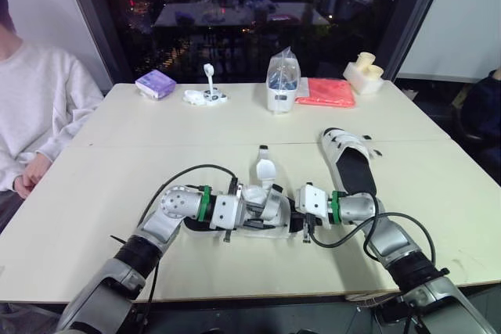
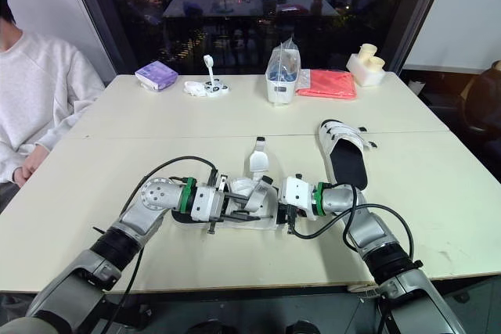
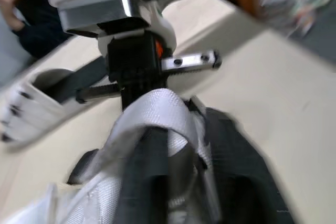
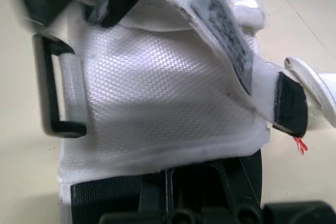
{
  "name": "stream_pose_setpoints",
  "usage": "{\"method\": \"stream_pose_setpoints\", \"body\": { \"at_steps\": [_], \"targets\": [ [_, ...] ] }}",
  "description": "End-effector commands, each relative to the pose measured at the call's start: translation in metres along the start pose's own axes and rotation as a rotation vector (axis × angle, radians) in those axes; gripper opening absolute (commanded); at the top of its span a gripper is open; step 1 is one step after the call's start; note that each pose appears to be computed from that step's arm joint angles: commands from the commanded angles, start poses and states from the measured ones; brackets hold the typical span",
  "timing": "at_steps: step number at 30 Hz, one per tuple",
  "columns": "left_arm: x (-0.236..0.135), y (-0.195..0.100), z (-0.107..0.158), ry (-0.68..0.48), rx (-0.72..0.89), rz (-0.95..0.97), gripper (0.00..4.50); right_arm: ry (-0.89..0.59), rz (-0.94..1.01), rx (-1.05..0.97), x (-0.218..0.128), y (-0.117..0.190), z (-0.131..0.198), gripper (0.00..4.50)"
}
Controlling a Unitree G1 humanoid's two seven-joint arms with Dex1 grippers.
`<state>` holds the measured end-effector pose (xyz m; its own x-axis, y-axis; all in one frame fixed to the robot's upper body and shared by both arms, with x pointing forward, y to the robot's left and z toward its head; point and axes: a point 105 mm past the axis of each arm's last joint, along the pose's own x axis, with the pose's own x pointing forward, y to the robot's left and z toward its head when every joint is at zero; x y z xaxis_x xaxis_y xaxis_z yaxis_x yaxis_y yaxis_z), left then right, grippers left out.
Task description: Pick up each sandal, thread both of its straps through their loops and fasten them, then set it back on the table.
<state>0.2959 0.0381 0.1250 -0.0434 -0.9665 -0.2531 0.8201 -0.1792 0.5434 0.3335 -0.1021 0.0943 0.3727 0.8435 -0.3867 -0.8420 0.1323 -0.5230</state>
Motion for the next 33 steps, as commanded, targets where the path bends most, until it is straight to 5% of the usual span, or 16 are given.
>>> {"method": "stream_pose_setpoints", "body": {
  "at_steps": [1, 4, 5, 11, 15, 33],
  "targets": [
    [-0.004, 0.003, 0.008, -0.025, -0.211, -0.011, 2.88, 0.081, 0.037, 0.052, 0.004, 0.012, -0.021, 0.00],
    [-0.007, 0.005, 0.012, -0.044, -0.456, -0.021, 4.42, 0.081, 0.035, 0.051, 0.004, 0.012, -0.021, 0.00],
    [-0.008, 0.007, 0.014, -0.044, -0.543, -0.021, 4.47, 0.081, 0.034, 0.052, 0.004, 0.012, -0.021, 0.00],
    [-0.010, 0.020, 0.025, -0.072, -1.010, -0.031, 4.47, 0.082, 0.031, 0.052, 0.005, 0.011, -0.021, 0.00],
    [-0.009, 0.025, 0.027, -0.063, -1.179, -0.034, 4.47, 0.082, 0.030, 0.052, 0.005, 0.011, -0.021, 0.00],
    [0.004, 0.044, 0.001, -0.025, -1.548, 0.137, 4.47, 0.087, 0.024, 0.053, 0.004, 0.012, -0.022, 0.00]
  ]
}}
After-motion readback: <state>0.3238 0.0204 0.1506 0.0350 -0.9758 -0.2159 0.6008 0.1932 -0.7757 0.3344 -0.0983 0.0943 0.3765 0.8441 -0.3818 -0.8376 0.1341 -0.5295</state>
